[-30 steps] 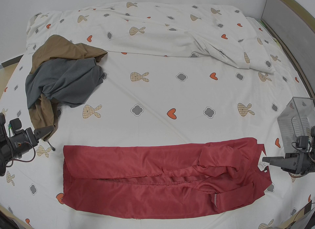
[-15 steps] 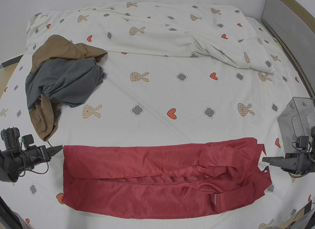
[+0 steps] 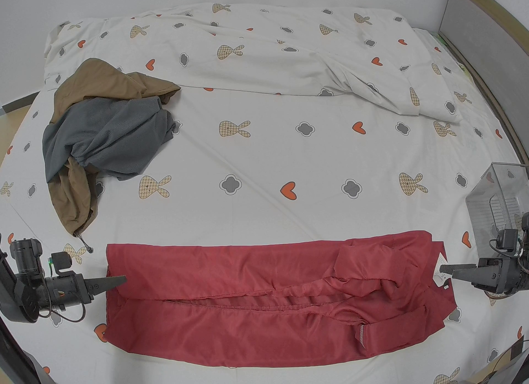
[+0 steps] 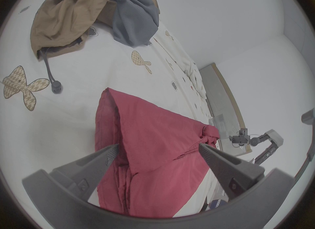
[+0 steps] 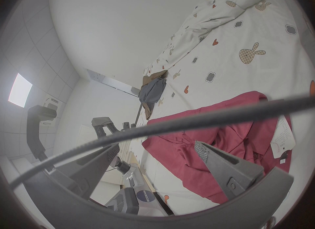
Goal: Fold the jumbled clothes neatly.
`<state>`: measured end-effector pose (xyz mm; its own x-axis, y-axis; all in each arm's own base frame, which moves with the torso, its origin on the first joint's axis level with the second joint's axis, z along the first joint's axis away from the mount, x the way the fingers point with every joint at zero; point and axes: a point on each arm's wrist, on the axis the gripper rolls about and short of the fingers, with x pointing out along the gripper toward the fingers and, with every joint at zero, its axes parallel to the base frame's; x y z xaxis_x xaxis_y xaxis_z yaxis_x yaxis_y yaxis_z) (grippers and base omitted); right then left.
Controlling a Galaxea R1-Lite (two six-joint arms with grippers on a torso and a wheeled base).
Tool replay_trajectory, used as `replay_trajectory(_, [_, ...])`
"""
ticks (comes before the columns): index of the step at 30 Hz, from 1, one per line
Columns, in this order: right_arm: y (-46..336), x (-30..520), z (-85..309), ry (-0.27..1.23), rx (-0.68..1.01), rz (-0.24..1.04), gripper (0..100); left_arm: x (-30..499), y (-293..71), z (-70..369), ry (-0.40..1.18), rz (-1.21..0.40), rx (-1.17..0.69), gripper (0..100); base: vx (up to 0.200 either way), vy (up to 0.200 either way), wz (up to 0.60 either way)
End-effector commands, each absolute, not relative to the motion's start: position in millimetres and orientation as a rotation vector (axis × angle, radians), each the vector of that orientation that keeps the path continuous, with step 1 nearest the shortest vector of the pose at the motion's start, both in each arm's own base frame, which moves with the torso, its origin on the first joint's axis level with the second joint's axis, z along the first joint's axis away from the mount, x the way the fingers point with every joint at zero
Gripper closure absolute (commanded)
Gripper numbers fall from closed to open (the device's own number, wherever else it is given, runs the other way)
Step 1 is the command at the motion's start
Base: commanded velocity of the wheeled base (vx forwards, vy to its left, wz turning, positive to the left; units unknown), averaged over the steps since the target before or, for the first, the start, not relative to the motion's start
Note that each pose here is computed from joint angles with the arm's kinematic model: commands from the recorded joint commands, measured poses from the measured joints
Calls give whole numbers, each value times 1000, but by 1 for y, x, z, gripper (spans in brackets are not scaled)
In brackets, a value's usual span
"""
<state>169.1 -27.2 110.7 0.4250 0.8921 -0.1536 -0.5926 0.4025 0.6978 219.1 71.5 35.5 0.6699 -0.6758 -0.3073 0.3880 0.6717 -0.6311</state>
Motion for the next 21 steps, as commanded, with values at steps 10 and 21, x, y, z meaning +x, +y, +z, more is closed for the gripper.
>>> replay_trajectory(10, [-27,169,110,568,611,1004,0,210,86,34,516,-587,-502,0,0,0,0])
replay_trajectory(21, [-27,169,110,568,611,1004,0,217,92,15,529,-589,-458,0,0,0,0])
